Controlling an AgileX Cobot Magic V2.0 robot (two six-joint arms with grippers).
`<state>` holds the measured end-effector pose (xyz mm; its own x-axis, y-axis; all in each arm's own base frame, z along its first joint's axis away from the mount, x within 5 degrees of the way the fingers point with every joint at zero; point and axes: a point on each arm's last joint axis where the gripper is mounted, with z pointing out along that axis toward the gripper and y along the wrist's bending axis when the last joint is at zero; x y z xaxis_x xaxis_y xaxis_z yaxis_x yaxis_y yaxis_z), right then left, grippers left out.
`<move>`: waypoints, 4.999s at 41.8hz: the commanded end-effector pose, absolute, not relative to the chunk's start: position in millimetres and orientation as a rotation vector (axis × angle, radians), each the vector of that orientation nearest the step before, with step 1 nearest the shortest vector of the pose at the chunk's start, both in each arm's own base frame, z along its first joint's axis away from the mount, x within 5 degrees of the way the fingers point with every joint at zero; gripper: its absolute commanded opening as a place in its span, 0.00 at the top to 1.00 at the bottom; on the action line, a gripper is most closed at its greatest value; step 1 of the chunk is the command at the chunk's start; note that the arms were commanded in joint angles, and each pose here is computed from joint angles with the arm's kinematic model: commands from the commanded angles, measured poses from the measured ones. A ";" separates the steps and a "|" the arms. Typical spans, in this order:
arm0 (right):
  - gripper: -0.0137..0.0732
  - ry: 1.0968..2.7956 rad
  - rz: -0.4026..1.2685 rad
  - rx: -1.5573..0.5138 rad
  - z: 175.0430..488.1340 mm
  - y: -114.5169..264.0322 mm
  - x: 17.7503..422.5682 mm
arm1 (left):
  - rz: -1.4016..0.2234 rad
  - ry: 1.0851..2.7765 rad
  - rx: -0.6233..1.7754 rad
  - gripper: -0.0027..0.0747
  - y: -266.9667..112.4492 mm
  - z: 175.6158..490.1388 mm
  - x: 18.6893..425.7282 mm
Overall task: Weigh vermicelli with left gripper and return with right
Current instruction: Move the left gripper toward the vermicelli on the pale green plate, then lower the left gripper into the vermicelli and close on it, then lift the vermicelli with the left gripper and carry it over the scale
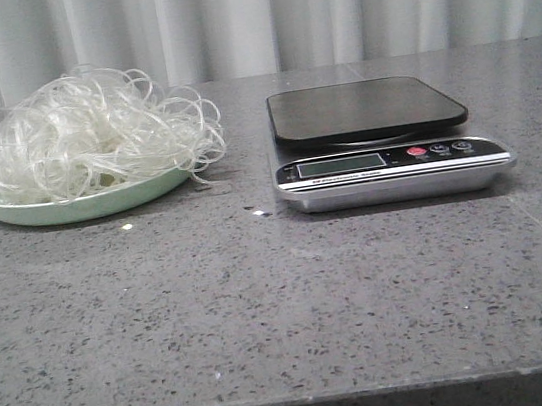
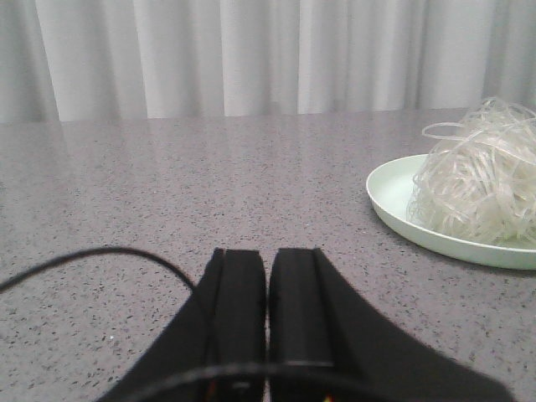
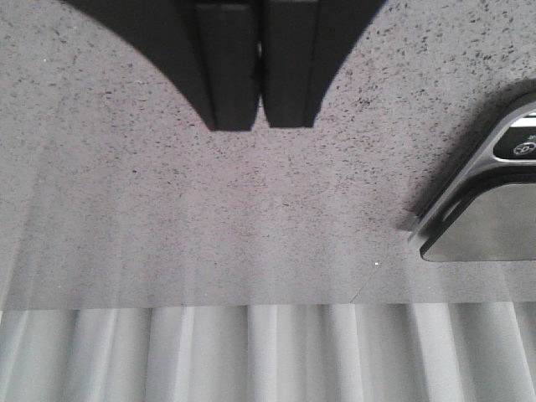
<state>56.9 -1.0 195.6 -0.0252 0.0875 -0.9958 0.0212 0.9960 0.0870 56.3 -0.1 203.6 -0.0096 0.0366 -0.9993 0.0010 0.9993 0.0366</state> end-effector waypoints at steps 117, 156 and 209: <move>0.67 1.503 0.039 0.076 205.4 -1.5 55.0 | -0.223 2.297 0.534 0.09 -130.6 353.5 287.3; 0.67 1.503 0.039 0.076 205.4 -1.5 55.0 | -0.155 2.575 0.607 0.77 -141.9 290.7 313.7; 0.67 1.503 0.039 0.076 205.4 -1.5 55.0 | -0.448 2.124 0.882 0.79 -283.4 408.0 298.4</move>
